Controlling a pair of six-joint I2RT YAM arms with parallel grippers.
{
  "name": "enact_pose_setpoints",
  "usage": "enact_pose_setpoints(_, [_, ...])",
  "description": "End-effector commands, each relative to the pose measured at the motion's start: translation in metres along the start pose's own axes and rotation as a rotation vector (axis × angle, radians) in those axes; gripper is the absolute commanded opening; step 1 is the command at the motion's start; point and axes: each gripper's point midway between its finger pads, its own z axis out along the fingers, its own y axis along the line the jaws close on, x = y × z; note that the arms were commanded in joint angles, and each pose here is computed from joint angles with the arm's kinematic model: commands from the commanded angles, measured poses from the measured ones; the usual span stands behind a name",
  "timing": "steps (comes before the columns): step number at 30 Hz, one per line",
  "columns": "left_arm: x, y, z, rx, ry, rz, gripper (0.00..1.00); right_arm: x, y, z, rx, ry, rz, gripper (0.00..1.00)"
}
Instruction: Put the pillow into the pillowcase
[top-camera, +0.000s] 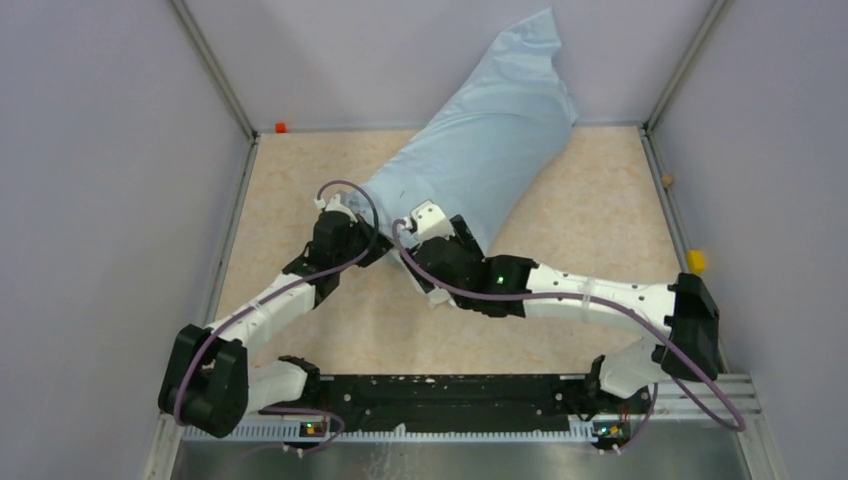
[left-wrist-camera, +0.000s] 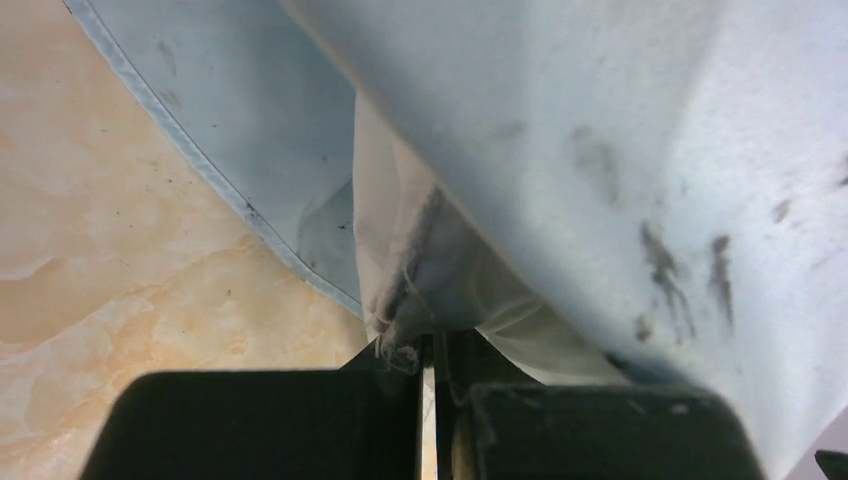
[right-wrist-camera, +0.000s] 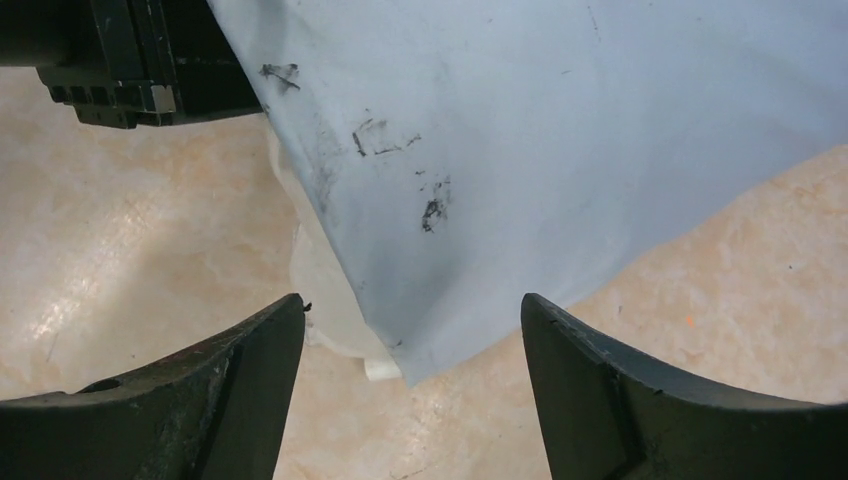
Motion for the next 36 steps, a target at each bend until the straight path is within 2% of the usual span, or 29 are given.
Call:
enact_pose_setpoints(1, [-0.003, -0.004, 0.003, 0.015, 0.013, 0.006, 0.00, -0.012, 0.002, 0.000, 0.131, -0.091, -0.014, 0.79])
enact_pose_setpoints(6, [-0.005, -0.003, 0.003, 0.015, 0.014, 0.002, 0.00, 0.010, 0.009, 0.014, 0.225, -0.048, -0.083, 0.82])
enact_pose_setpoints(12, [-0.009, -0.001, 0.002, 0.010, 0.011, 0.005, 0.00, 0.027, -0.009, 0.023, 0.429, -0.008, -0.116, 0.84])
enact_pose_setpoints(15, [-0.010, 0.000, 0.002, 0.009, 0.010, 0.005, 0.00, 0.028, -0.026, 0.019, 0.524, -0.011, -0.099, 0.80])
enact_pose_setpoints(17, [-0.010, 0.000, 0.001, 0.009, 0.011, 0.004, 0.00, 0.027, -0.033, 0.019, 0.550, -0.018, -0.073, 0.75])
enact_pose_setpoints(20, [-0.010, 0.000, 0.001, 0.012, 0.013, 0.003, 0.00, 0.024, -0.042, 0.023, 0.568, -0.024, -0.042, 0.59])
enact_pose_setpoints(22, [-0.010, 0.000, 0.000, 0.012, 0.015, 0.003, 0.00, 0.021, -0.046, 0.024, 0.574, -0.031, -0.036, 0.44])
enact_pose_setpoints(23, [-0.009, 0.000, 0.000, 0.014, 0.015, 0.005, 0.00, 0.016, -0.046, 0.024, 0.573, -0.038, -0.035, 0.30])
enact_pose_setpoints(25, [-0.009, -0.001, 0.001, 0.017, 0.018, 0.004, 0.00, 0.005, -0.042, 0.023, 0.548, -0.047, -0.045, 0.00])
enact_pose_setpoints(28, [-0.005, -0.005, 0.003, 0.046, 0.041, -0.002, 0.00, -0.033, -0.014, 0.008, 0.429, -0.104, -0.081, 0.00])
enact_pose_setpoints(32, [-0.001, -0.013, 0.009, 0.086, 0.076, -0.037, 0.00, -0.101, 0.074, -0.041, 0.062, -0.253, -0.041, 0.00])
enact_pose_setpoints(34, [-0.002, -0.019, 0.010, 0.108, 0.083, -0.054, 0.00, -0.116, 0.121, -0.069, -0.077, -0.296, -0.072, 0.00])
enact_pose_setpoints(36, [-0.005, -0.028, 0.009, 0.129, 0.083, -0.069, 0.00, -0.119, 0.142, -0.074, -0.144, -0.281, -0.095, 0.00])
